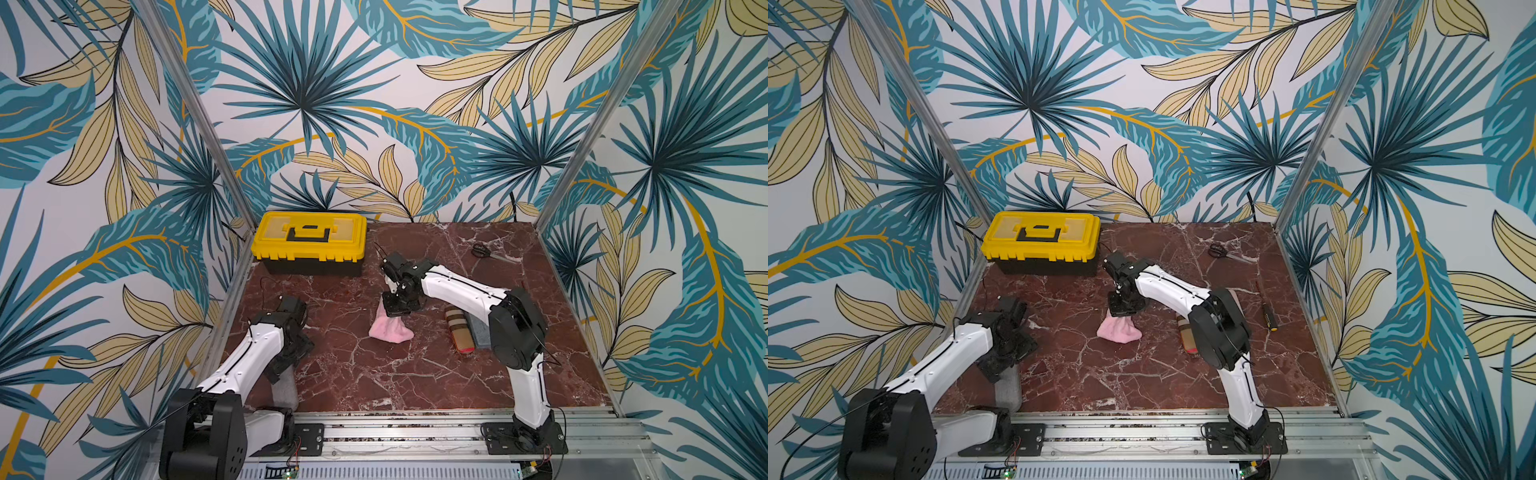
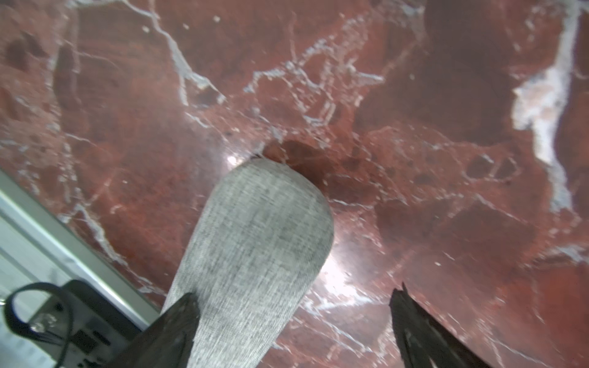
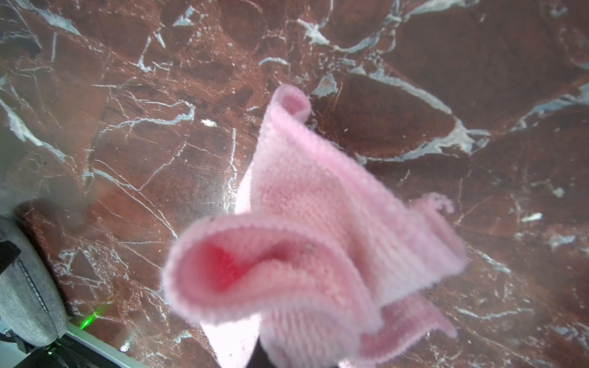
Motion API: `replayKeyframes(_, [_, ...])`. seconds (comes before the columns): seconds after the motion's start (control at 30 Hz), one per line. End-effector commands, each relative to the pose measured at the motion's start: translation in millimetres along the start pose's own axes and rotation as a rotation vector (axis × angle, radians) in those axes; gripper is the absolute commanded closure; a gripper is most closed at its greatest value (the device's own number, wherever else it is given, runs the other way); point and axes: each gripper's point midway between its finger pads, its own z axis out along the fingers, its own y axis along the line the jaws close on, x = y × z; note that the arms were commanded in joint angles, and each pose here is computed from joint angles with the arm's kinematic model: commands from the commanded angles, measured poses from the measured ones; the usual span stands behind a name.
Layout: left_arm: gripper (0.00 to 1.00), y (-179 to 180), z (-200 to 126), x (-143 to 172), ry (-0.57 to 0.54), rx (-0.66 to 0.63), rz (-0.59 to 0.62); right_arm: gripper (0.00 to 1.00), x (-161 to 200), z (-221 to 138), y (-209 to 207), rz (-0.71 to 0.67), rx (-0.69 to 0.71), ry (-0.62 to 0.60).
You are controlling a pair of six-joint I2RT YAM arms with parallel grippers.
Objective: Wipe the eyeglass case
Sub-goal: Move the eyeglass case from the center of the board.
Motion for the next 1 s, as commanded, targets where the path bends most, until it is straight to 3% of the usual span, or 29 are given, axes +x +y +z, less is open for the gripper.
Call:
replayKeyframes(0.0, [0.05, -24, -16, 1, 0.016, 0.071, -0.011, 1.00, 3, 2, -2, -0.003, 0.009, 0.024])
replayKeyframes(0.13, [0.02, -5, -22, -2, -0.020, -0.014, -0.003, 1.00, 3, 2, -3, 0.001, 0.010, 0.024])
replayKeyframes(0.37, [0.00, 22, -3, 6, -0.027, -0.110, 0.001, 1.00, 7, 3, -3, 0.005, 0.001, 0.033])
replayKeyframes(0.73, [0.01, 6, 19, 20, 0.047, -0.051, 0.056, 1.00, 5, 5, 0, 0.009, -0.008, 0.037])
replayKeyframes(0.97, [0.14, -3, 19, 26, 0.058, -0.006, 0.059, 1.00, 4, 4, 0, 0.010, -0.004, 0.035])
